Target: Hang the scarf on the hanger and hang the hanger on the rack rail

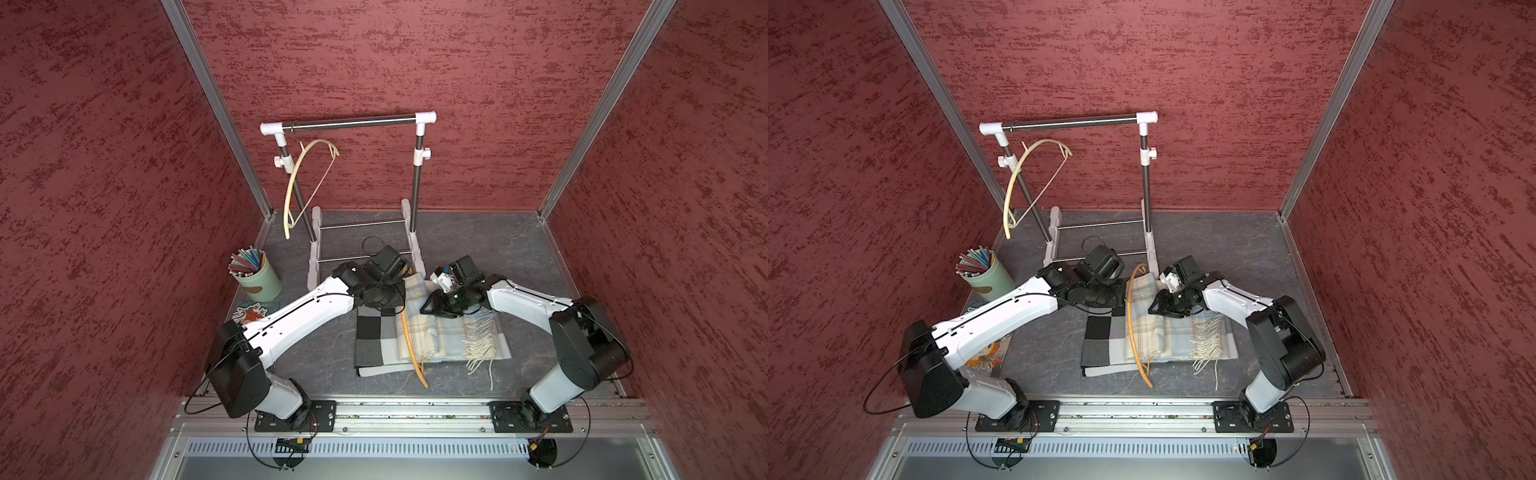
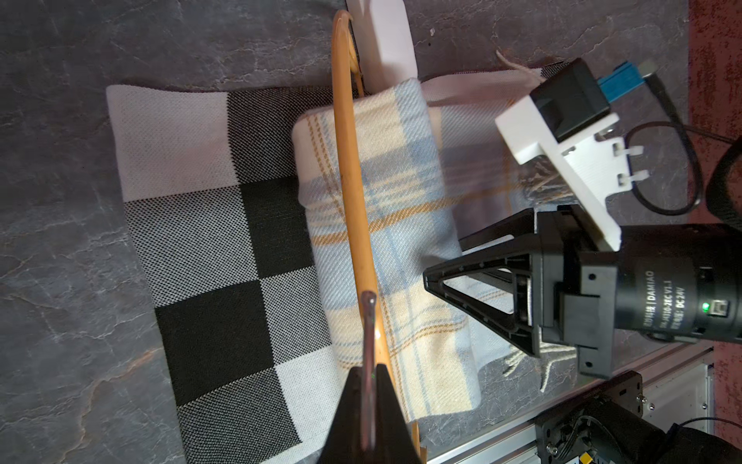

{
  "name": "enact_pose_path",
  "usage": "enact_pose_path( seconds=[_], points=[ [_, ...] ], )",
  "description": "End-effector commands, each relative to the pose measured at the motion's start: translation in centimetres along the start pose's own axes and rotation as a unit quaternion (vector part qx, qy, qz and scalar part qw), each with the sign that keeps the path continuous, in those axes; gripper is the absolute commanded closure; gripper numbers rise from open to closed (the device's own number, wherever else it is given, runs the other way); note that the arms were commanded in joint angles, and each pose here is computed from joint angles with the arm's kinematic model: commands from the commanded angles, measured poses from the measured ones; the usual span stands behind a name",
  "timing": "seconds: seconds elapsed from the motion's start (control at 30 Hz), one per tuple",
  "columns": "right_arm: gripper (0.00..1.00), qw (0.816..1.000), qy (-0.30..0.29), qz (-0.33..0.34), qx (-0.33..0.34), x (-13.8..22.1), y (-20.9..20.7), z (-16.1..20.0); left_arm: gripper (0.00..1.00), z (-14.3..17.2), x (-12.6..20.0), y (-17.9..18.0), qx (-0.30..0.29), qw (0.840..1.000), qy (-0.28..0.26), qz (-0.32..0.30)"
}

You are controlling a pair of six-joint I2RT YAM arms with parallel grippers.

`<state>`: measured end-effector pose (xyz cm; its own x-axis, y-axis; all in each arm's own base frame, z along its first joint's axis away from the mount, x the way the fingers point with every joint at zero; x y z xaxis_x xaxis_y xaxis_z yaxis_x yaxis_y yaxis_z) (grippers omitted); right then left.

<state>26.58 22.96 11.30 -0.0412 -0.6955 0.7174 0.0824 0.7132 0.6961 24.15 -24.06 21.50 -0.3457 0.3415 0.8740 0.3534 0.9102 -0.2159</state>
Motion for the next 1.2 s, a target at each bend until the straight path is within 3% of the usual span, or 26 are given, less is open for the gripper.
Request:
enact_pose_path(
  seconds=[0.0,0.1,0.17,0.33,0.53,0.83,1.0,1.17],
  points=[
    [0.68,1.0,0.007,-0.018,0.018,-0.2,1.9,-0.1,1.0,1.7,-0.7,0.8,-0.012,0.999,0.036,-0.016],
    [0.74,0.999,0.018,-0.036,0.01,-0.7,2.4,0.0,1.0,1.6,-0.6,0.8,-0.01,0.999,0.034,-0.015],
    [1.0,0.999,0.019,-0.048,0.014,-0.6,2.9,0.0,1.0,1.7,-0.5,0.9,-0.01,0.999,0.035,-0.016],
    [1.0,0.996,-0.04,-0.055,0.055,3.8,5.6,0.3,1.0,1.3,2.1,2.1,-0.002,0.999,0.033,-0.035],
    [1.0,0.997,-0.071,-0.009,0.012,8.5,3.8,2.0,1.0,0.7,6.2,1.4,-0.002,1.0,0.019,0.005],
    [1.0,0.987,-0.103,0.097,-0.07,8.0,-4.8,1.6,1.0,1.1,3.4,1.7,0.018,0.999,0.033,0.001],
    [1.0,0.989,-0.102,0.075,-0.081,7.4,-4.9,-0.3,1.0,-0.8,5.2,0.9,0.013,1.0,0.01,0.008],
    [1.0,0.987,-0.124,0.034,-0.092,9.8,-3.4,-1.7,1.0,-2.7,8.2,-0.2,0.015,0.999,-0.009,0.03]
  ],
)
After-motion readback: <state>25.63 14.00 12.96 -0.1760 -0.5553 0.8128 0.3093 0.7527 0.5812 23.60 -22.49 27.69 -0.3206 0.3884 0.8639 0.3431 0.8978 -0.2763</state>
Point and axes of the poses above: each gripper's point midway between its finger pads, its own x axis back along the fingers, its own y axis along the line the jaws close on, z = x × y, the point moved 5 cm from there along x, back along the fingers, and after that the axes turned 14 degrees about -x, right-handed, at the moved point
